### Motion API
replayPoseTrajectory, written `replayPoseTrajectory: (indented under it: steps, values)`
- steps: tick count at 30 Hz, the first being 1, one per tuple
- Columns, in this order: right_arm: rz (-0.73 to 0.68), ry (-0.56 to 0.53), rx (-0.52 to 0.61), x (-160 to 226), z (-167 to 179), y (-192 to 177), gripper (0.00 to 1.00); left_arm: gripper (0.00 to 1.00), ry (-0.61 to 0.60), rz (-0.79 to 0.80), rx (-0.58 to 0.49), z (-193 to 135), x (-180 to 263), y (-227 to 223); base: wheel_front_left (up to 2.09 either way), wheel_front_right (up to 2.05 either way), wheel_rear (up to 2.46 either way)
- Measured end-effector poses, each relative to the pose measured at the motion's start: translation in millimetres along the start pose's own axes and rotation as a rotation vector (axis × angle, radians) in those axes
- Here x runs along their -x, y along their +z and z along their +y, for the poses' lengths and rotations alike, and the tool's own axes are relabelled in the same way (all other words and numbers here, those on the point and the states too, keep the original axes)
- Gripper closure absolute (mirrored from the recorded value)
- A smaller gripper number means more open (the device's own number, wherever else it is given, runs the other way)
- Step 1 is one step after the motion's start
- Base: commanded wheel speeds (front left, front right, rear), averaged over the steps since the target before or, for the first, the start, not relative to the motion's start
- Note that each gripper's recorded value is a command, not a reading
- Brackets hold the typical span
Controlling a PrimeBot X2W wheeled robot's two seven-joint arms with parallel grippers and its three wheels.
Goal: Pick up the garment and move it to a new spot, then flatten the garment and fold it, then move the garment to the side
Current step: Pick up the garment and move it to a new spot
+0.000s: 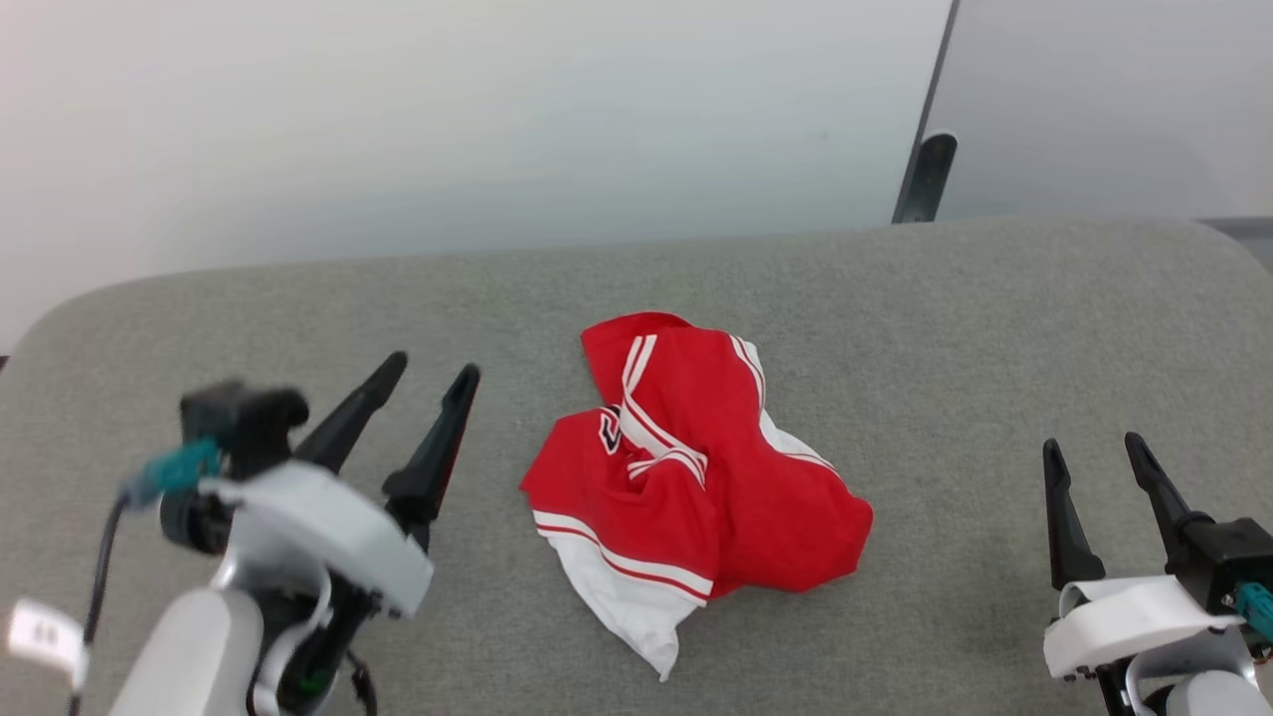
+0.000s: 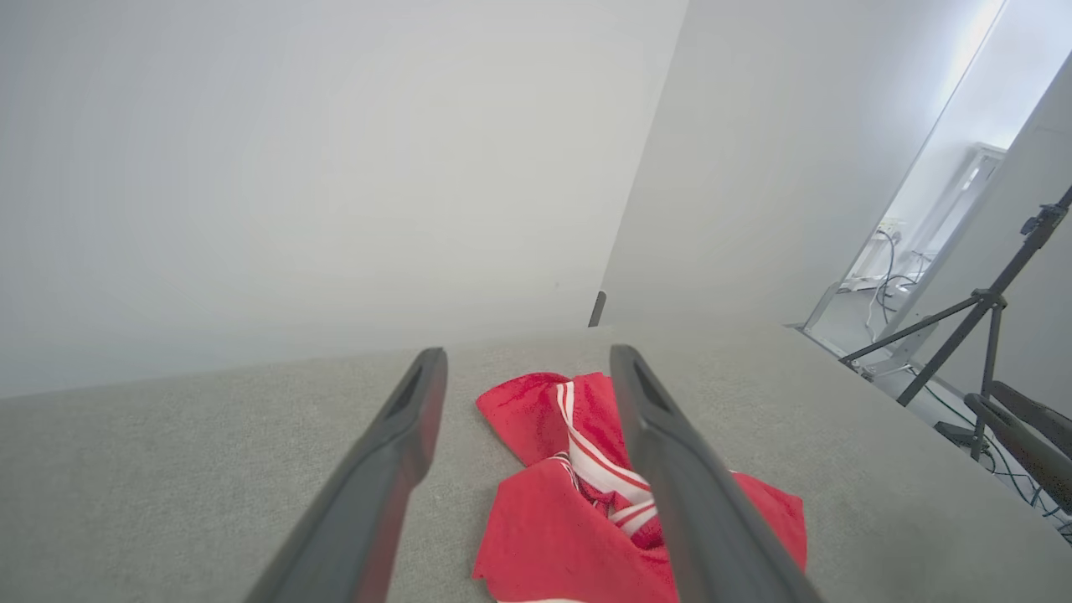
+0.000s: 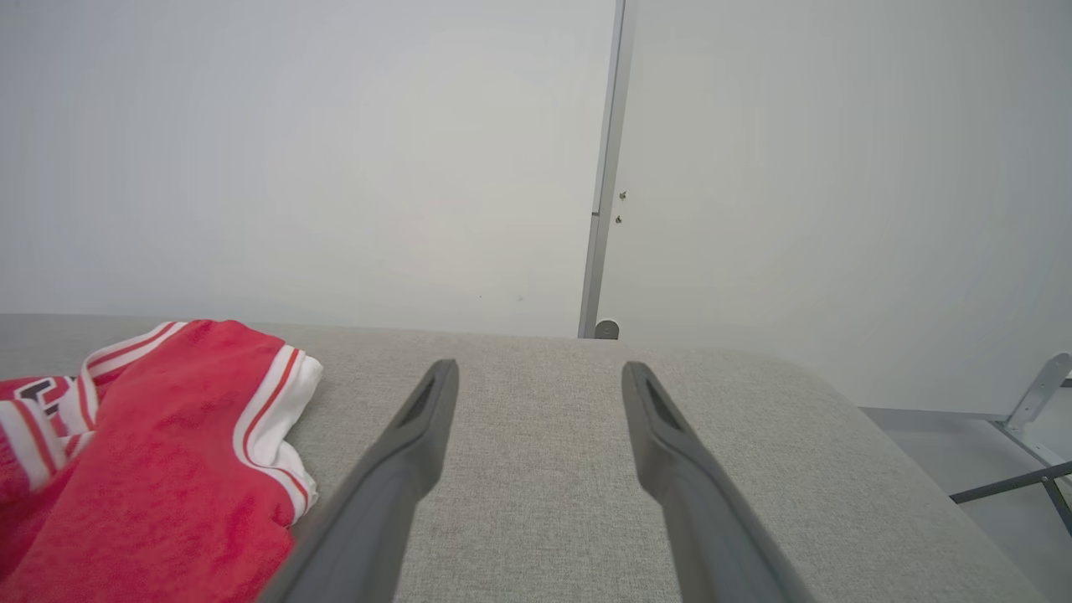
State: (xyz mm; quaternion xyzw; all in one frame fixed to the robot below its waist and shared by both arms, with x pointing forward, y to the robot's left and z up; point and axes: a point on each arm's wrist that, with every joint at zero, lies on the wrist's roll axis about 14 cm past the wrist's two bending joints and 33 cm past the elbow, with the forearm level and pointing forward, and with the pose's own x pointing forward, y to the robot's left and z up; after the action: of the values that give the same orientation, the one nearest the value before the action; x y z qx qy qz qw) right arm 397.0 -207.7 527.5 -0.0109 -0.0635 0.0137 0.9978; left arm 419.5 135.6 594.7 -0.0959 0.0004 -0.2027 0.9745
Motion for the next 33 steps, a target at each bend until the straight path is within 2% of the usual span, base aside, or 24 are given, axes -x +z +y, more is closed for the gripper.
replayPoseTrajectory:
  steps: [3,11,23,33]
  values:
    - [-0.006,0.009,0.005,2.0,2.8,2.4,0.00,0.00,0.022,-0.073,-0.046,7.9,13.1,2.8,0.00,0.00,0.00]
    - [-0.035,0.013,0.032,6.1,0.3,12.9,0.00,0.00,0.149,-0.157,-0.043,43.4,46.2,-13.2,0.00,0.00,0.00]
    - [-0.024,-0.043,0.063,22.9,-20.5,10.4,0.00,0.00,0.322,-0.185,-0.065,90.9,86.3,-24.7,0.00,0.00,0.00]
    - [-0.021,-0.066,0.069,26.8,-27.4,9.7,0.00,0.00,0.393,-0.226,-0.059,102.2,99.0,-19.5,0.00,0.00,0.00]
